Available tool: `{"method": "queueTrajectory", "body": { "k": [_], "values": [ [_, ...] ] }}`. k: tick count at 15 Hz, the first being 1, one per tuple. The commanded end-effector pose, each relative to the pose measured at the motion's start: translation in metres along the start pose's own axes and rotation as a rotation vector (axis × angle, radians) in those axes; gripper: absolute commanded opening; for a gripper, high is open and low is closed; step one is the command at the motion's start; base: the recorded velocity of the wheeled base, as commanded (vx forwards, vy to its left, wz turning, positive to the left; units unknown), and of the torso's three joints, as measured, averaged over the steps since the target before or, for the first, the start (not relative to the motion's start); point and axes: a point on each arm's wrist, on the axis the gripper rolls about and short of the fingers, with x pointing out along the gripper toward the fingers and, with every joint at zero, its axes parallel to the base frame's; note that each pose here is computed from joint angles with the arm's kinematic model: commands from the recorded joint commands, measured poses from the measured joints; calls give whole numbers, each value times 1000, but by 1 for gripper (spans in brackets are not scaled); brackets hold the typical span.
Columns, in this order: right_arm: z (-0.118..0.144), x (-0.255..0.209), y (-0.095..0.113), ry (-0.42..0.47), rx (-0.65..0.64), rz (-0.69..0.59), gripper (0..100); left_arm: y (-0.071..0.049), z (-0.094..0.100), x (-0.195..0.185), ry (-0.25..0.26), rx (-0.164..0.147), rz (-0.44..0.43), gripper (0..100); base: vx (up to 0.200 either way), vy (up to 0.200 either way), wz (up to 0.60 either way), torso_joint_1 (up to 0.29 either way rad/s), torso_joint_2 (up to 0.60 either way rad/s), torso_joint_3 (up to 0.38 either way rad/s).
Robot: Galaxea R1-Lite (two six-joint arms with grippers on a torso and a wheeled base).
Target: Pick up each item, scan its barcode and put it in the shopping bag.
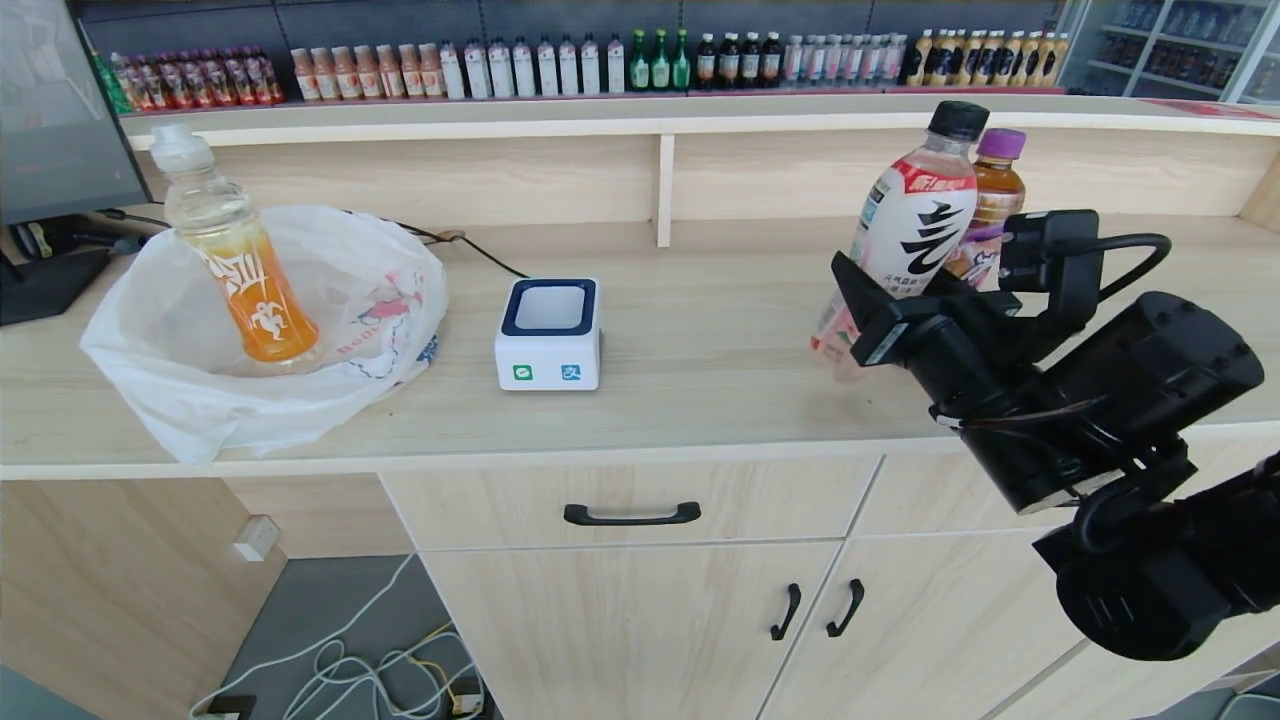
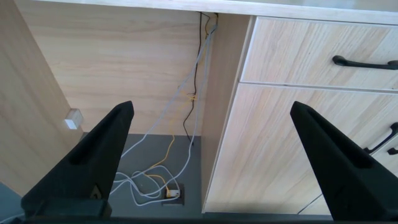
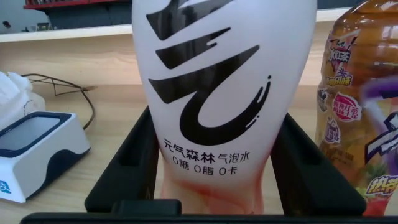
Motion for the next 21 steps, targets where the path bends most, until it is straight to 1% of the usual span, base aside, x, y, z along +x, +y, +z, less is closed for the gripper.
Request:
{"method": "queueTrajectory", "body": {
  "k": [1, 4, 6, 7, 10, 12, 14, 15, 16, 20, 21],
  "values": [
    [8, -8, 7, -6, 11, 25, 0, 0, 0, 0, 0, 0, 0, 100, 0, 0, 0, 0, 0, 0],
    [12, -22, 27, 12, 55, 92, 0, 0, 0, 0, 0, 0, 0, 100, 0, 0, 0, 0, 0, 0],
    [12, -40, 39, 50, 65, 146, 0, 0, 0, 0, 0, 0, 0, 100, 0, 0, 0, 0, 0, 0],
    [14, -47, 41, 59, 68, 160, 0, 0, 0, 0, 0, 0, 0, 100, 0, 0, 0, 0, 0, 0],
    [21, -58, 39, 61, 71, 168, 0, 0, 0, 0, 0, 0, 0, 100, 0, 0, 0, 0, 0, 0],
    [24, -74, 43, 83, 87, 207, 0, 0, 0, 0, 0, 0, 0, 100, 0, 0, 0, 0, 0, 0],
    [29, -79, 42, 74, 97, 213, 0, 0, 0, 0, 0, 0, 0, 100, 0, 0, 0, 0, 0, 0],
    [36, -83, 40, 57, 105, 211, 0, 0, 0, 0, 0, 0, 0, 100, 0, 0, 0, 0, 0, 0],
    [36, -83, 40, 57, 105, 211, 0, 0, 0, 0, 0, 0, 0, 100, 0, 0, 0, 0, 0, 0],
    [50, -93, 34, 32, 218, 220, 0, 0, 0, 0, 0, 0, 0, 100, 0, 0, 0, 0, 0, 0],
    [55, -95, 35, 22, 261, 274, 0, 0, 0, 0, 0, 0, 0, 100, 0, 0, 0, 0, 0, 0]
  ]
}}
